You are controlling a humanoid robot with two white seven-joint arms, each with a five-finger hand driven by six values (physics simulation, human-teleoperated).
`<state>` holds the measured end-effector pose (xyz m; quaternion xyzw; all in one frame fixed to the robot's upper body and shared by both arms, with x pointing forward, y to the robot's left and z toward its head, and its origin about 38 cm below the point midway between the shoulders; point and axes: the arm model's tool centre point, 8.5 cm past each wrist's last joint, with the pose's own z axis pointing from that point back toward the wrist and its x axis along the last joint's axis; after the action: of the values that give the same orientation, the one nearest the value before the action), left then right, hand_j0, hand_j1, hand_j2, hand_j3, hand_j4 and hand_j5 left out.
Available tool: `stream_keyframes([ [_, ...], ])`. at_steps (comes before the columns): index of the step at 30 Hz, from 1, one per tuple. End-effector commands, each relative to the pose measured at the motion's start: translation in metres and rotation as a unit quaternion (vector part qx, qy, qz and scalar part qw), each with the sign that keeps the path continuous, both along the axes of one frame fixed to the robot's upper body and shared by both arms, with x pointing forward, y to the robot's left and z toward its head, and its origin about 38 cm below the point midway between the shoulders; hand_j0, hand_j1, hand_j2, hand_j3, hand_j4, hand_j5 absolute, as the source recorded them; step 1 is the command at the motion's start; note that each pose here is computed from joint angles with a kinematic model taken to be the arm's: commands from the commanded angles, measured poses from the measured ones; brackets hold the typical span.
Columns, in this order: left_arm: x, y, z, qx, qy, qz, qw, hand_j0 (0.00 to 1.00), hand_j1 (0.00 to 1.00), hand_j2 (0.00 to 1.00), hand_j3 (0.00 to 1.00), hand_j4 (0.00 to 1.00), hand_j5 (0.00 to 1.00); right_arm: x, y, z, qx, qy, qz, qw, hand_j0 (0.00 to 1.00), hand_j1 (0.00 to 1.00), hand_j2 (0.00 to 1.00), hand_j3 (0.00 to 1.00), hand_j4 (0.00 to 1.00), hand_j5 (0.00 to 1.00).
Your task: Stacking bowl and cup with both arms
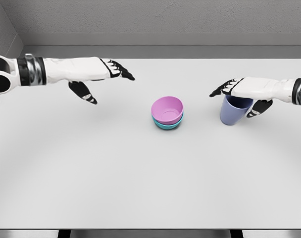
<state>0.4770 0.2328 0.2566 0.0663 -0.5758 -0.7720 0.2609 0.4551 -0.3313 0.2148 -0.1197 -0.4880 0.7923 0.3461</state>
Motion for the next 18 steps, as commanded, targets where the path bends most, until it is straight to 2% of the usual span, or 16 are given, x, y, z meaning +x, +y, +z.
stream_keyframes([
  [1,0.0012,0.0037,0.0020,-0.004,0.000,0.006,1.0000,1.00,1.00,1.00,1.00,1.00,1.00,0.0002,-0.0010,0.0017,0.003,-0.001,-0.002,1.0000,1.00,1.00,1.00,1.00,1.00,1.00],
  [7,0.0020,0.0047,0.0007,-0.014,0.002,0.011,0.9998,1.00,1.00,1.00,1.00,1.00,1.00,0.0000,-0.0008,0.0007,0.002,0.001,-0.002,1.0000,1.00,1.00,1.00,1.00,1.00,1.00],
  [8,0.0018,0.0064,0.0003,-0.017,0.002,0.014,0.9998,1.00,1.00,1.00,1.00,1.00,1.00,-0.0001,-0.0015,0.0009,0.002,0.001,-0.003,1.0000,0.93,0.93,0.93,0.93,0.93,0.93],
  [14,0.0022,0.0077,0.0005,-0.016,0.001,0.015,0.9997,1.00,1.00,1.00,1.00,1.00,1.00,-0.0007,-0.0002,0.0009,0.003,0.000,0.003,1.0000,0.78,0.78,0.78,0.78,0.78,0.78],
  [18,0.0024,0.0078,-0.0008,-0.017,0.003,0.016,0.9997,1.00,1.00,1.00,1.00,1.00,1.00,-0.0010,-0.0007,0.0011,0.002,-0.001,0.004,1.0000,0.76,0.76,0.76,0.76,0.76,0.76],
])
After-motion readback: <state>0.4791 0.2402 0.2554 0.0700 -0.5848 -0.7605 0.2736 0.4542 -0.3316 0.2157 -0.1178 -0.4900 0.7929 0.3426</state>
